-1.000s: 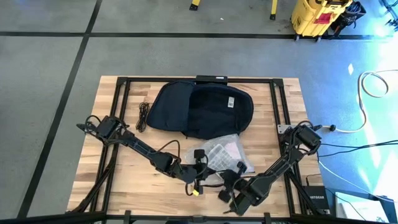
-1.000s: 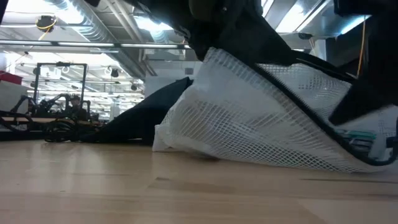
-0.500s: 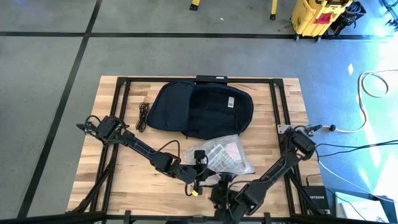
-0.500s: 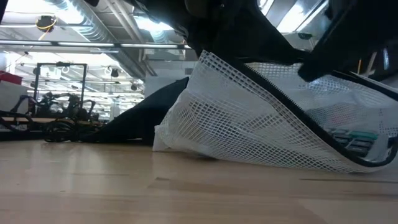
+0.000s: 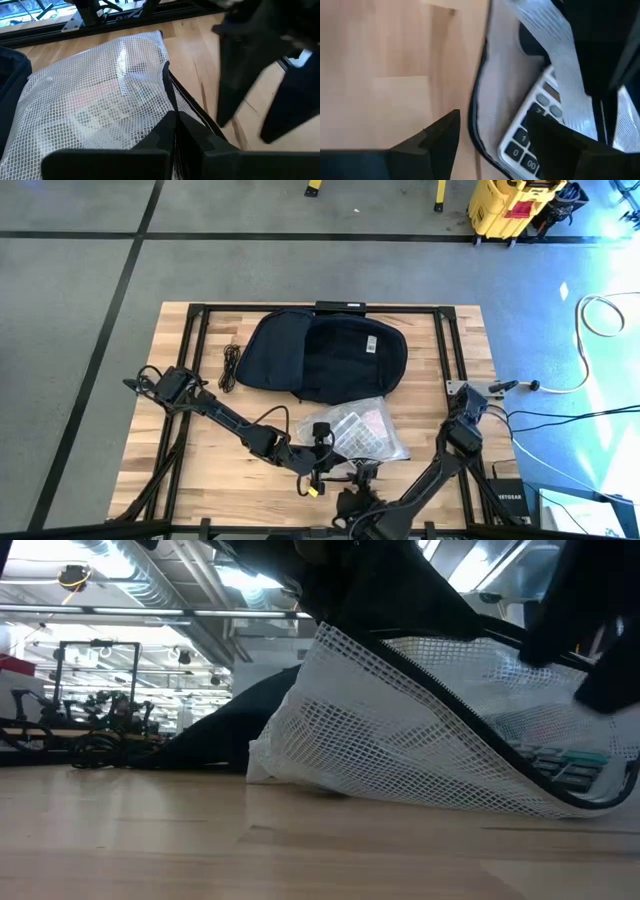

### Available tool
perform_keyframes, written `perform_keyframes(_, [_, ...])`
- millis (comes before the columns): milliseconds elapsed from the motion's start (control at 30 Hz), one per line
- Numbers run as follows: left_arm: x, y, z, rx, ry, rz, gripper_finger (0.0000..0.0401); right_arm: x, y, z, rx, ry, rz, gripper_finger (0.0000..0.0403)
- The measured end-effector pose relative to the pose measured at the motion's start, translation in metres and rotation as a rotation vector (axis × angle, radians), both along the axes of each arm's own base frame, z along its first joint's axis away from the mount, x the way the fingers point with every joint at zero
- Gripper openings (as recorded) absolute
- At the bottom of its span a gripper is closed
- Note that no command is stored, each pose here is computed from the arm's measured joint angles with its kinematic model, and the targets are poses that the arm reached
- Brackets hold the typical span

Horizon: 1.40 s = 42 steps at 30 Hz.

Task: Unpack backpack
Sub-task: Remove the gray calculator from the transparent zip bag

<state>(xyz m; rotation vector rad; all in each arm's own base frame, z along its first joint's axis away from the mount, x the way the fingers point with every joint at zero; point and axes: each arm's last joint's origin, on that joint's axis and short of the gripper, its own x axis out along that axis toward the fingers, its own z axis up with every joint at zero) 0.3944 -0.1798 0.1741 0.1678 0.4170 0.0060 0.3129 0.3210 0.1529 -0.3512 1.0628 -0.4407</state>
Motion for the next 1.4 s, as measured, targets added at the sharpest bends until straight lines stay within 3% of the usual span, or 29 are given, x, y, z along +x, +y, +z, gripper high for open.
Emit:
perform_keyframes(167, [0.0,0.0,0.0,-0.001,-0.001,-0.002,0.0,-0.002,-0.006,-0.033,-0.074,-0.04,-0.083,0.0209])
perform_keyframes(367, [0.0,0.0,0.0,-0.006,0.001,0.001,0.0,-0.006,-0.011,-0.038,-0.07,-0.153,-0.187,0.0209])
perform_keyframes(567, [0.0,0.0,0.0,-0.006,0.002,0.001,0.0,-0.008,-0.007,-0.029,-0.055,-0.227,-0.214,0.0209])
perform_keyframes(767, [0.0,-0.001,0.0,-0.025,0.0,0.003,0.0,-0.011,-0.014,-0.044,-0.047,-0.165,-0.246,0.0209])
perform_keyframes(1267, [-0.001,-0.002,0.0,-0.039,0.007,-0.01,0.0,0.007,-0.039,-0.05,-0.113,-0.018,-0.246,0.0208])
perform_keyframes(1400, [-0.001,-0.002,0.0,-0.039,0.007,-0.012,0.0,0.005,-0.042,-0.049,-0.142,0.016,-0.257,0.0189])
